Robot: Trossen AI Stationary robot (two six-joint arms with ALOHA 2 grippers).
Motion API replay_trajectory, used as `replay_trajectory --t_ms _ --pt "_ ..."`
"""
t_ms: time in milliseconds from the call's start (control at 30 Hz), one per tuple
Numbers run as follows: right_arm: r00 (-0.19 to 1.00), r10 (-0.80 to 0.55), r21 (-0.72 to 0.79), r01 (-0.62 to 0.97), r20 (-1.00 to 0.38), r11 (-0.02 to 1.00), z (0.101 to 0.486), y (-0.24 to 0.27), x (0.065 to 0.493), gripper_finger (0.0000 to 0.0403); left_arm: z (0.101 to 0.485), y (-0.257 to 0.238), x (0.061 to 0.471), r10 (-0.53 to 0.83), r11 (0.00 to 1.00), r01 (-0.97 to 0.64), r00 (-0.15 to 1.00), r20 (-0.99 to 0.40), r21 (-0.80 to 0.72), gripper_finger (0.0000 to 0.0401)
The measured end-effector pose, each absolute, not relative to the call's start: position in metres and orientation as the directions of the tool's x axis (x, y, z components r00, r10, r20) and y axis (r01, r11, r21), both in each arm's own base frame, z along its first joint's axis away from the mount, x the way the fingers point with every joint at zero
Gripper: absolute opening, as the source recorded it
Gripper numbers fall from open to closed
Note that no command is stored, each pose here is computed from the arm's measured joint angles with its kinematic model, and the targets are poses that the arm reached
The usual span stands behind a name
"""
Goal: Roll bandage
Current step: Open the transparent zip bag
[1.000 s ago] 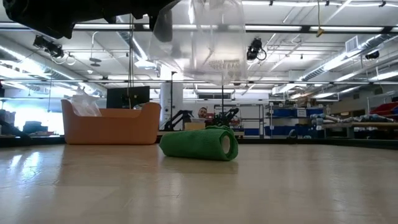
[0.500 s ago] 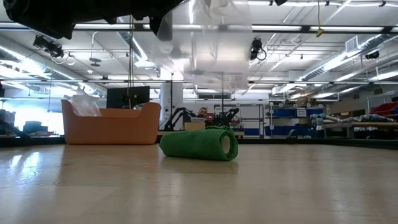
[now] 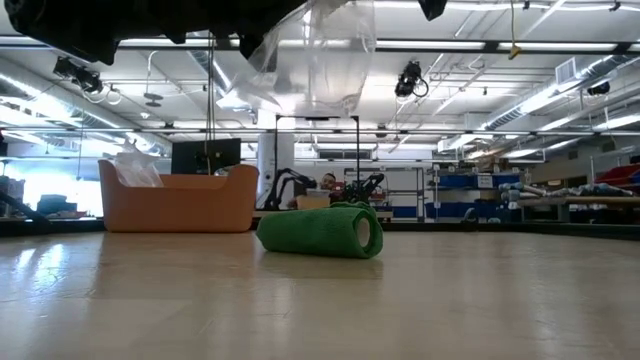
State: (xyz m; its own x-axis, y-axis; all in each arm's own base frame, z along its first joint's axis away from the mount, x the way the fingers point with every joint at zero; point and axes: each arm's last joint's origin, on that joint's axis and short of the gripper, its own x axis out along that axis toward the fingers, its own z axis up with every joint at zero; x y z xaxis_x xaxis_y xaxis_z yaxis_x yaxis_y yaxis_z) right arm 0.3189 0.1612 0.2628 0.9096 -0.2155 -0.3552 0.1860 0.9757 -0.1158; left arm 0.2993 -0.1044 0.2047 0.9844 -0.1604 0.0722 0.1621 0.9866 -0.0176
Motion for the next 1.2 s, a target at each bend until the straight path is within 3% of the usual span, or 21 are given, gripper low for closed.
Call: replay_trajectory --t_ms 333,500,733,1200 --pt "0.896 -0.183 -0.098 0.156 -0.404 0.983 0.257 0.174 0.308 0.0003 0.201 -0.103 0.300 -0.112 0.994 0.113 0.993 0.036 0.001 0.0000" --pt "0.868 -0.180 -0.050 0.177 -0.463 0.983 0.251 0.179 0.300 0.0023 0.191 -0.101 0.300 -0.044 0.998 0.047 0.997 -0.063 0.043 0.0000" --pt "0.848 -0.207 -0.035 0.218 -0.489 0.975 0.246 0.185 0.291 0.0086 0.189 -0.097 0.300 0.070 0.988 -0.058 0.994 -0.081 0.146 0.0000" --pt "0.877 -0.293 -0.100 0.276 -0.382 0.956 0.271 0.200 0.257 0.0213 0.189 -0.083 0.302 0.214 0.937 -0.182 0.974 -0.079 0.300 0.0000"
